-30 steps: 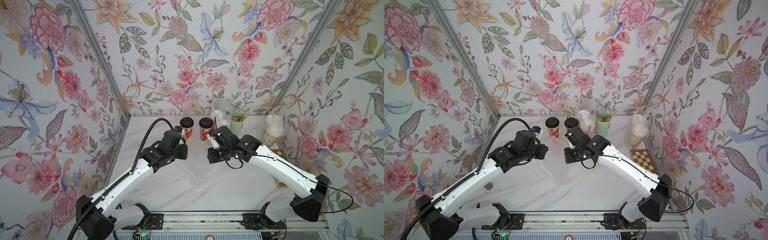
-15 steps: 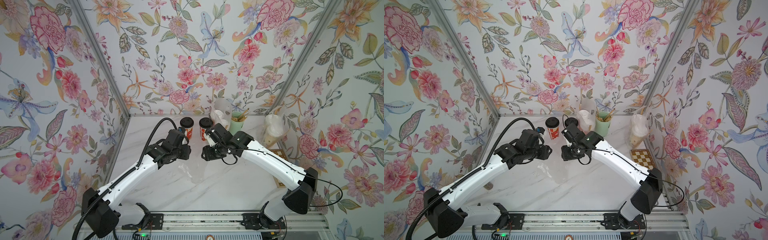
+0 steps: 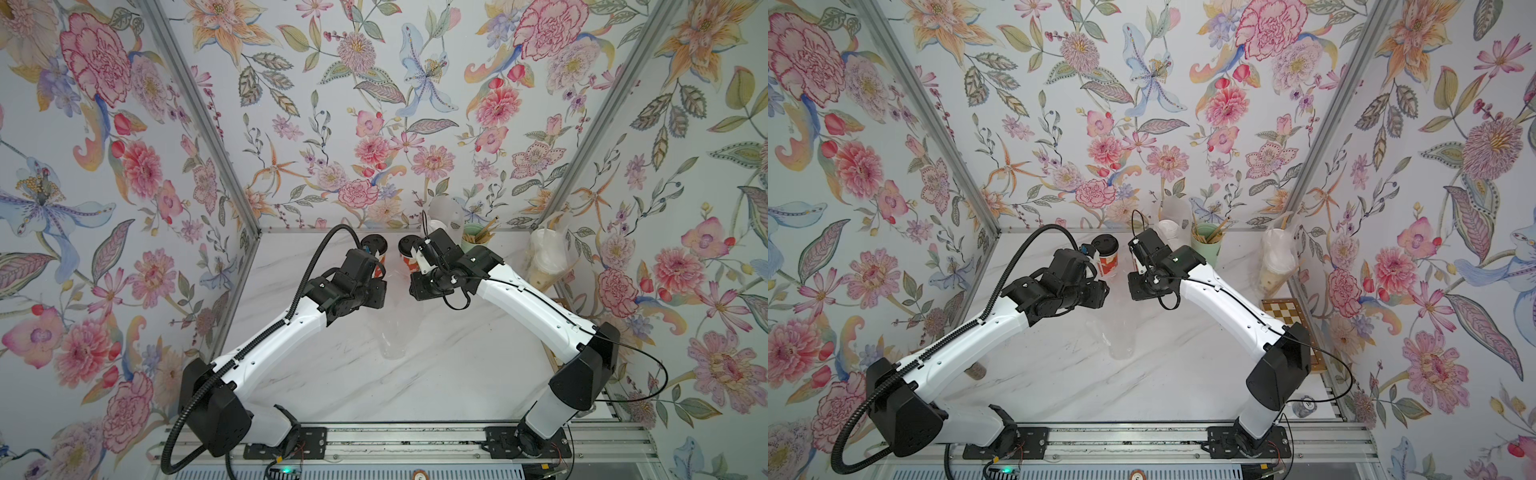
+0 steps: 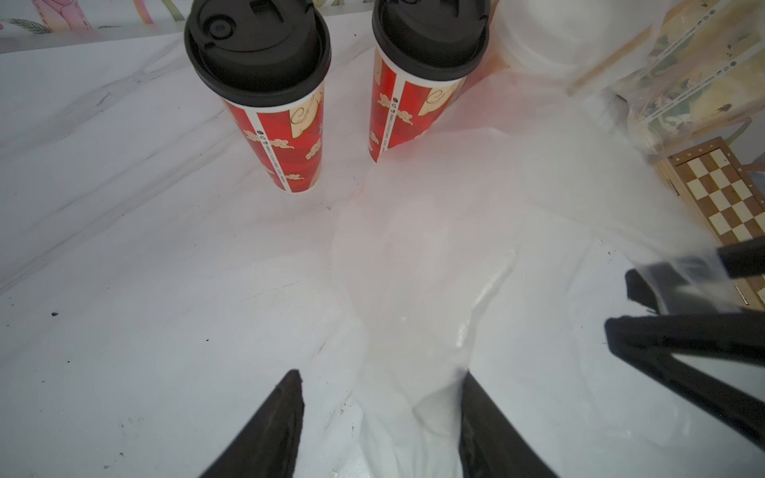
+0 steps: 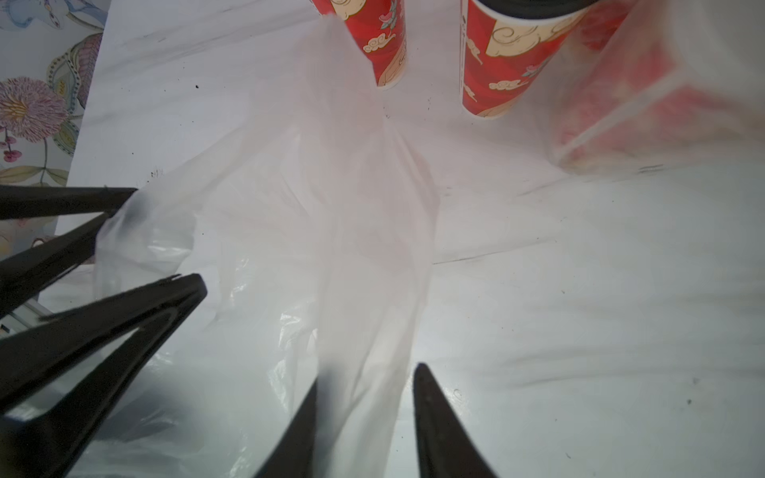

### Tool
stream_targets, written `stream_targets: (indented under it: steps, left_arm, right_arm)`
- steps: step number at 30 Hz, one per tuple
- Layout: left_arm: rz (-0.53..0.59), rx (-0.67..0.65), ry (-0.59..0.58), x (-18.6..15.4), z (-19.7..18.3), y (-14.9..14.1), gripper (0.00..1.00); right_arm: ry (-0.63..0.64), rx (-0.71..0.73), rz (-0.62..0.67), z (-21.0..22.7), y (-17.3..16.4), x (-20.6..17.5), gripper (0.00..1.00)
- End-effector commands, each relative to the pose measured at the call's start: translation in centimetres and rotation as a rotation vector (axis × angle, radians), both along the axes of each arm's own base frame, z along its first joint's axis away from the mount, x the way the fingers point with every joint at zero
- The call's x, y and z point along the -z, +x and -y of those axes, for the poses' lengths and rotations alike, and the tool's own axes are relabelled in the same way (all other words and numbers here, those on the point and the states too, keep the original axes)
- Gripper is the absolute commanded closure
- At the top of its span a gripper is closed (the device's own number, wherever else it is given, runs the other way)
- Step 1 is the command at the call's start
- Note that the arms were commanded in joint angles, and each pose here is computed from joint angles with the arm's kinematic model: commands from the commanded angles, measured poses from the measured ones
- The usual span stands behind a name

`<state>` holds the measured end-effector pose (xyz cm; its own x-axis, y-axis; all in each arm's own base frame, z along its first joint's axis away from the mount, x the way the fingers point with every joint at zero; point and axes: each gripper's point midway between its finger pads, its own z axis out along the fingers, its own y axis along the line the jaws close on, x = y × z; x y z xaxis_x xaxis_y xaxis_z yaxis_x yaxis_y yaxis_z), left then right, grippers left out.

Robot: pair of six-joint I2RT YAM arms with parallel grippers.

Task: Pack milk tea into plastic carrier bags
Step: Adjust the plastic carrier bag at the center of the board.

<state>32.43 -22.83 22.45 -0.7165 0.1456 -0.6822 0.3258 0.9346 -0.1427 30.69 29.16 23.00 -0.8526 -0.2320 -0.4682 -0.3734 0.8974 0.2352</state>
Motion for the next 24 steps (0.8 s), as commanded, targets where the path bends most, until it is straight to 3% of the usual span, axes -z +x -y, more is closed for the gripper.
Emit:
stream_targets:
  steps: [1,4,8,11,19,24]
  left_arm:
    - [0.063,-0.037,0.032,-1.7,-0.8,0.6,0.49]
    - [0.09,-0.081,0.059,-2.3,-2.1,0.5,0.56]
    - [0.102,-0.092,0.052,-2.8,-2.7,0.0,0.78]
    - [0.081,-0.075,0.032,-2.8,-2.6,-0.7,0.89]
    - [-0.004,-0.03,-0.002,-3.0,-3.3,-4.0,0.94]
    - [-0.03,-0.026,-0.028,-2.0,-3.5,-5.0,0.93]
  right_arm:
    - [-0.004,-0.006,0.02,0.3,0.0,-0.8,0.85]
    - [-0.002,-0.007,0.027,0.5,-0.3,-1.1,0.99]
    - [0.026,-0.029,0.02,0.5,-1.0,-1.6,1.0]
    - [0.076,-0.057,0.001,0.0,-2.0,-2.5,1.0]
    - [0.157,-0.089,-0.058,-0.2,-5.3,-3.5,1.0]
    - [0.119,-0.08,-0.104,-0.2,-6.0,-1.2,1.0]
